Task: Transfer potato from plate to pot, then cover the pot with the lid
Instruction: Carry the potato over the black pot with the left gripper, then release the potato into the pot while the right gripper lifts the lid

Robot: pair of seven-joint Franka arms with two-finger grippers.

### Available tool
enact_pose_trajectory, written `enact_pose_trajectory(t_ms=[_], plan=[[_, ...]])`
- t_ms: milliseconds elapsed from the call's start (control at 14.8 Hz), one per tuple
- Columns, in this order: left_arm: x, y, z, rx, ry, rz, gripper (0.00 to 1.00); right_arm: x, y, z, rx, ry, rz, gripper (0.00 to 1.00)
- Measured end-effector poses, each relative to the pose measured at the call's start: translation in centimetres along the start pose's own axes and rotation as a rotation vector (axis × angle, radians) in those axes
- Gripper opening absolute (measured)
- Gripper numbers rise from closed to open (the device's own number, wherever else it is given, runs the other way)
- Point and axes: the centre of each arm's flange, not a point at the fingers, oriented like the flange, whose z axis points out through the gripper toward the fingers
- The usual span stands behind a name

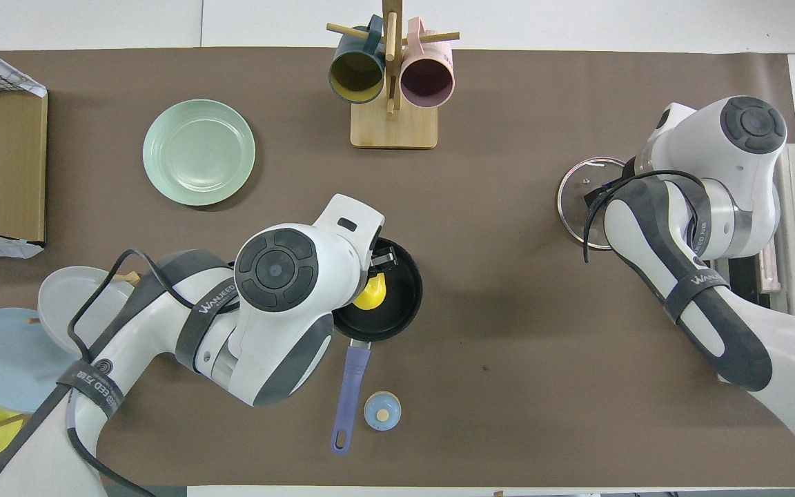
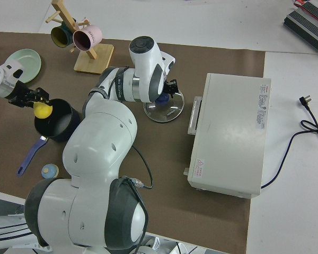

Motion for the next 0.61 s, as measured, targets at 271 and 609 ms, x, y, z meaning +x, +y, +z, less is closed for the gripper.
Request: enact_pose_trajectory(t_ms=[271, 609], plan=[[-1.5, -0.3, 2.9, -0.001, 0.000, 0.018, 0.67, 0.0, 0.0, 0.0, 0.000, 0.000, 0.000, 0.66], [-2.5, -0.1, 5.0, 0.015, -0.016, 0.033, 0.67, 0.5, -0.1, -1.4, 0.010, -0.029, -0.003, 0.66]])
